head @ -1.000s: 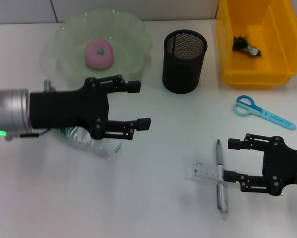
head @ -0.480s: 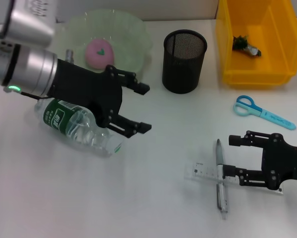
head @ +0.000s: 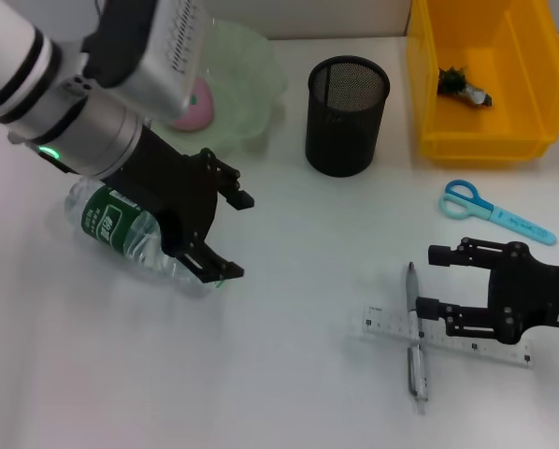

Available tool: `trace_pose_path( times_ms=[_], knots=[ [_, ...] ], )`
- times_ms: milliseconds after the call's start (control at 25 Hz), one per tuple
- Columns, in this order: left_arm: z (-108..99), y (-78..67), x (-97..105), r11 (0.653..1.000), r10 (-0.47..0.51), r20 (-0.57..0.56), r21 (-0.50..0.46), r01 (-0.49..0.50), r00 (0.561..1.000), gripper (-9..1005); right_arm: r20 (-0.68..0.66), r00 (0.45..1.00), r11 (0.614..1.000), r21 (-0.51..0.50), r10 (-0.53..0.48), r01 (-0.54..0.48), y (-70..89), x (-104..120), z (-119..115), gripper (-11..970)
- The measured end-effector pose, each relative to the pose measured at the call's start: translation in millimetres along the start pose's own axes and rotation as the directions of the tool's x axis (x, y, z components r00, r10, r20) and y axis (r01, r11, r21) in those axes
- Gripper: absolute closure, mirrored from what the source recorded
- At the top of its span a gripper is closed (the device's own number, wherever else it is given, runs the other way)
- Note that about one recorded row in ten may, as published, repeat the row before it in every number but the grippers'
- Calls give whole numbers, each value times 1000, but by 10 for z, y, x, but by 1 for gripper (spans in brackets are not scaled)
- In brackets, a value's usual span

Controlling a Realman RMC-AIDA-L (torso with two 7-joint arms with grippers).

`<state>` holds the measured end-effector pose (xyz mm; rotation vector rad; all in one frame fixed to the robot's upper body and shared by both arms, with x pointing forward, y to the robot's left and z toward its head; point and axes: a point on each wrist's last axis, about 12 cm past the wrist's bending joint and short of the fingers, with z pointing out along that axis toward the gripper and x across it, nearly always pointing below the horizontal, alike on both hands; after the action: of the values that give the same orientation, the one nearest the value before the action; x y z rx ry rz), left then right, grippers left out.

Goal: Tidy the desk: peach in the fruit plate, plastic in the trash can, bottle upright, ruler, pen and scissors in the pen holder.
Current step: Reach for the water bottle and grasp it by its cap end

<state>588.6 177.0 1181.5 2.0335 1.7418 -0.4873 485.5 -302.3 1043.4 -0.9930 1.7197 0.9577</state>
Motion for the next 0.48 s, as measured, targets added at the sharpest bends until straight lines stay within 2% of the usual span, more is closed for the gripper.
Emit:
trace_pose_path(
  times_ms=[40, 480],
  knots=[
    [21, 19, -39, 1000, 21, -45, 2, -21, 999, 155, -1, 1000, 1000, 0, 5, -5, 0, 2, 15, 214],
    [141, 28, -206, 994, 111, -226, 45, -104, 968, 155, -4, 1000, 1000, -7, 28, -28, -10, -20, 55, 214]
  ],
)
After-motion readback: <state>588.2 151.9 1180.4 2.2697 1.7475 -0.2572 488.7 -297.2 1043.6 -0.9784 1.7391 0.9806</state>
